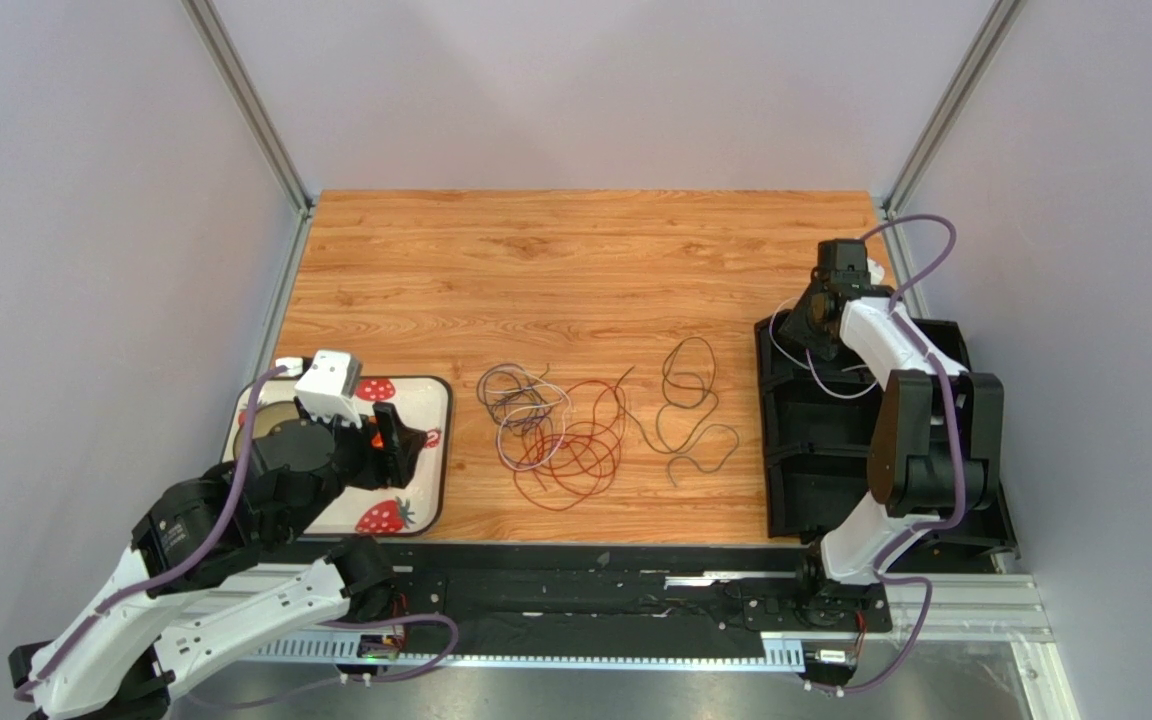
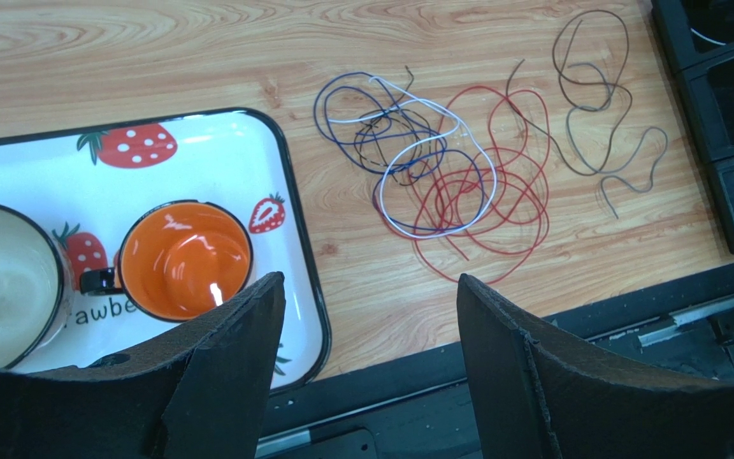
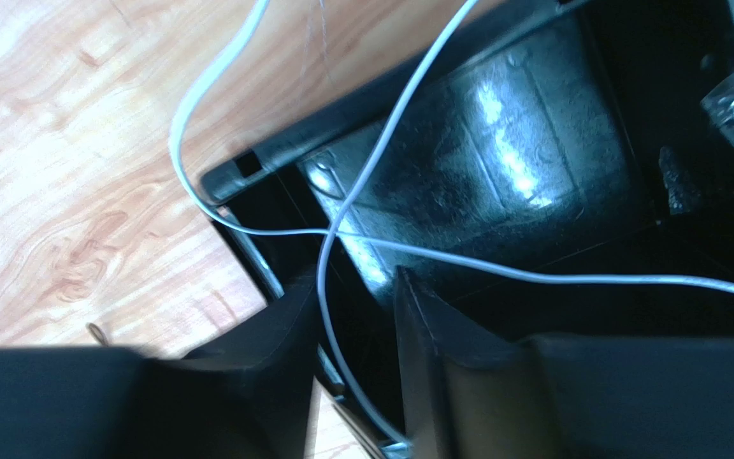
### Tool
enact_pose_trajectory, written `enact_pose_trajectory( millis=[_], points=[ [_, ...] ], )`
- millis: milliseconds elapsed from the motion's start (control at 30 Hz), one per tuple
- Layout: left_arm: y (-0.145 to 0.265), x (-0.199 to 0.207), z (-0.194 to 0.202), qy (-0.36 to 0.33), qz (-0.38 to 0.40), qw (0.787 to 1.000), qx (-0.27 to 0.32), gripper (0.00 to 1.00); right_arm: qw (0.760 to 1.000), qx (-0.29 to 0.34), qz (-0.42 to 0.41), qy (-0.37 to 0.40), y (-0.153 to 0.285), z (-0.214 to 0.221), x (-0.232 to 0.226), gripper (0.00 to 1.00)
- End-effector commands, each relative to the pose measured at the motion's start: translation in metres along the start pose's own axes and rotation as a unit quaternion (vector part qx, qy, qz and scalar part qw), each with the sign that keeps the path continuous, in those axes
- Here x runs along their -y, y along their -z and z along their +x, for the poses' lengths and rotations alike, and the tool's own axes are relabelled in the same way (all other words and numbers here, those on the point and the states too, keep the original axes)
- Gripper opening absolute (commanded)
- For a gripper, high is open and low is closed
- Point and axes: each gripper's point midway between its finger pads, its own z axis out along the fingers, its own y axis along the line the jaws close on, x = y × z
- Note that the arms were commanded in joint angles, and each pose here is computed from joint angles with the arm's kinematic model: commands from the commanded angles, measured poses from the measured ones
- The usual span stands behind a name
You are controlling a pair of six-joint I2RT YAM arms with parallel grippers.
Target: Untangle the cables
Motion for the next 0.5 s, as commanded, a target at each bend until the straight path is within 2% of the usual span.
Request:
enact_pose_trajectory(
  millis=[0, 67, 133, 167, 200, 367, 467],
  points=[
    [-0.002, 0.003, -0.001, 0.002, 0.005, 1.0, 0.004, 0.75, 0.997, 0.074, -0.027, 0.003, 0.034, -0.049, -0.019, 0.48],
    [-0.002, 0.003, -0.001, 0.002, 0.005, 1.0, 0.004, 0.75, 0.995, 0.089, -0.038, 0.004, 0.053, -0.067, -0.028, 0.53],
    [-0.001, 0.002, -0.002, 0.004, 0.006, 1.0, 0.006, 0.75, 0.995, 0.093, -0.036, 0.011, 0.065, -0.077, -0.032, 0.54],
    [-0.001, 0.003, -0.001, 0.004, 0.006, 1.0, 0.006, 0.75, 0.995, 0.095, -0.032, 0.013, 0.077, -0.084, -0.033, 0.57],
    [-0.001, 0.003, -0.002, 0.004, 0.006, 1.0, 0.006, 0.75, 0.995, 0.098, -0.017, 0.017, 0.081, -0.087, -0.03, 0.65],
    [-0.001, 0.003, -0.002, 0.003, 0.009, 1.0, 0.006, 0.75, 0.988, 0.083, 0.125, 0.035, 0.096, -0.08, 0.02, 0.66],
    [-0.002, 0.005, -0.001, 0.0, 0.012, 1.0, 0.004, 0.75, 0.985, 0.077, 0.147, 0.038, 0.095, -0.066, 0.036, 0.68]
  ],
)
